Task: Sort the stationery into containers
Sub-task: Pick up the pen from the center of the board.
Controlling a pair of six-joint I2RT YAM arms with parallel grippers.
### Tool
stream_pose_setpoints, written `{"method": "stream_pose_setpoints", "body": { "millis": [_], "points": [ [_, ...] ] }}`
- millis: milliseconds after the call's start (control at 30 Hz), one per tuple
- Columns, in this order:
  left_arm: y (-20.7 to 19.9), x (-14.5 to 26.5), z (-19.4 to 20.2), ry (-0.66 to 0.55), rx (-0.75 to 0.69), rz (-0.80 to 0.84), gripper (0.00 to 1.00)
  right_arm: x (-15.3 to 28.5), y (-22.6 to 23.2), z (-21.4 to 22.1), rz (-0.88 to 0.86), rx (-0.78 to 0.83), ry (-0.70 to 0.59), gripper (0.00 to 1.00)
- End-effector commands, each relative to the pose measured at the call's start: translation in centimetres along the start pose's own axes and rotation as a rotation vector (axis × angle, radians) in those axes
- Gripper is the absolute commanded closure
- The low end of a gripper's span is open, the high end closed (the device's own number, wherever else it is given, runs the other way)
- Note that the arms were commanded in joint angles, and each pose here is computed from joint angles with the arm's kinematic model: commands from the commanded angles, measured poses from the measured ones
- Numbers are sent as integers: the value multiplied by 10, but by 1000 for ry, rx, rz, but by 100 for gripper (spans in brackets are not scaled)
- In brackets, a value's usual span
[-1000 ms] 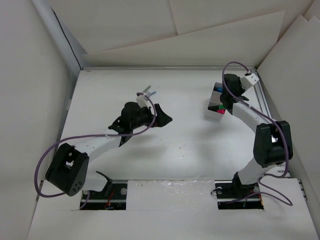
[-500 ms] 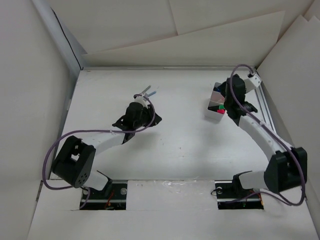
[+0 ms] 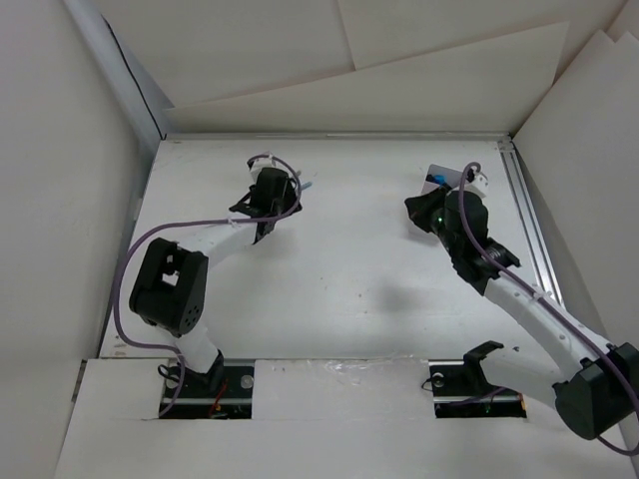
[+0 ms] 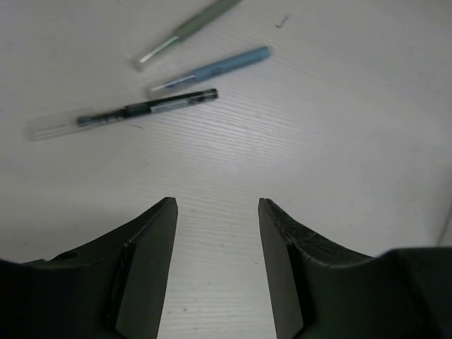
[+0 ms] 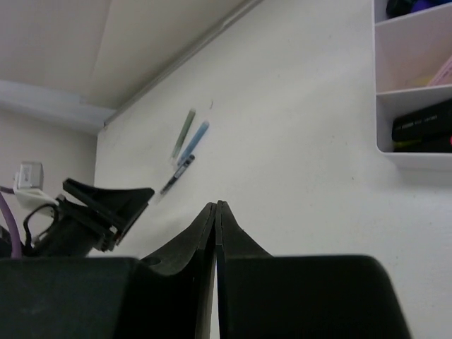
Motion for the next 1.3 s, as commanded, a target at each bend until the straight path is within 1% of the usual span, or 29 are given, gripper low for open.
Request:
{"method": "stream_pose_setpoints", "body": {
  "millis": [0,33,67,133,200,233,267,300,333,367,400,467,500,600,633,667,767,900,933,967,1067,1267],
  "points": [
    [6,-1,-23,-85,-104,-169,54,7,6,0,-59,-11,-2,92],
    [8,-6,-24,-81,-190,-173,54,8,6,0,-66,-10,4,89],
    [5,-5,-28,-86,-237,-149,54,8,8,1,-77,-10,16,89],
    [4,-9,-25,-53,-344,-98,54,13,11,1,-100,-2,19,87],
    [7,-14,-31,-48,-417,-109,48,17,16,2,-105,0,3,85],
    [8,-15,-33,-39,-490,-114,45,19,15,-1,-102,6,-13,84],
    [11,-18,-34,-3,-524,-94,41,19,15,-1,-102,6,-13,84],
    [20,-26,-37,41,-569,-130,41,19,15,-1,-102,6,-13,84],
    [21,-32,-43,36,-560,-140,41,21,17,-2,-115,4,-13,83],
    [27,-36,-39,99,-588,-125,41,20,14,1,-107,7,-6,81],
    [31,-46,-40,132,-596,-122,41,20,12,-1,-108,5,-4,81],
    [44,-55,-42,175,-599,-137,41,21,12,-4,-114,1,-10,78],
    [50,-57,-36,211,-631,-147,41,23,12,-7,-114,-3,-22,78],
    [61,-70,-29,266,-670,-180,41,24,11,-10,-121,2,-27,75],
    [69,-73,-20,312,-686,-203,42,25,12,-10,-128,3,-21,75],
    [66,-73,-24,299,-685,-199,43,25,12,-9,-128,3,-21,75],
    [70,-73,-25,313,-691,-195,43,23,11,-7,-129,5,-7,75],
    [71,-71,-32,299,-702,-194,43,21,11,-5,-129,8,6,74],
    [71,-71,-32,299,-703,-194,46,21,11,-5,-129,8,6,74],
    [72,-70,-31,309,-704,-197,51,21,11,-5,-129,8,6,74],
    [72,-72,-27,325,-701,-179,60,20,8,-7,-115,14,-8,74],
    [76,-71,-19,358,-700,-170,69,24,9,-10,-121,12,-15,73]
  ]
}}
Point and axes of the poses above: each gripper's point midway between its finger pads, its own x axis back along the fingers, its own y axis along the line the jaws close on, z = x × y, the point moved 8 cm from there along x, back along the fingers, and after that the axes turned 3 degrees about x, right-handed, at the moved point
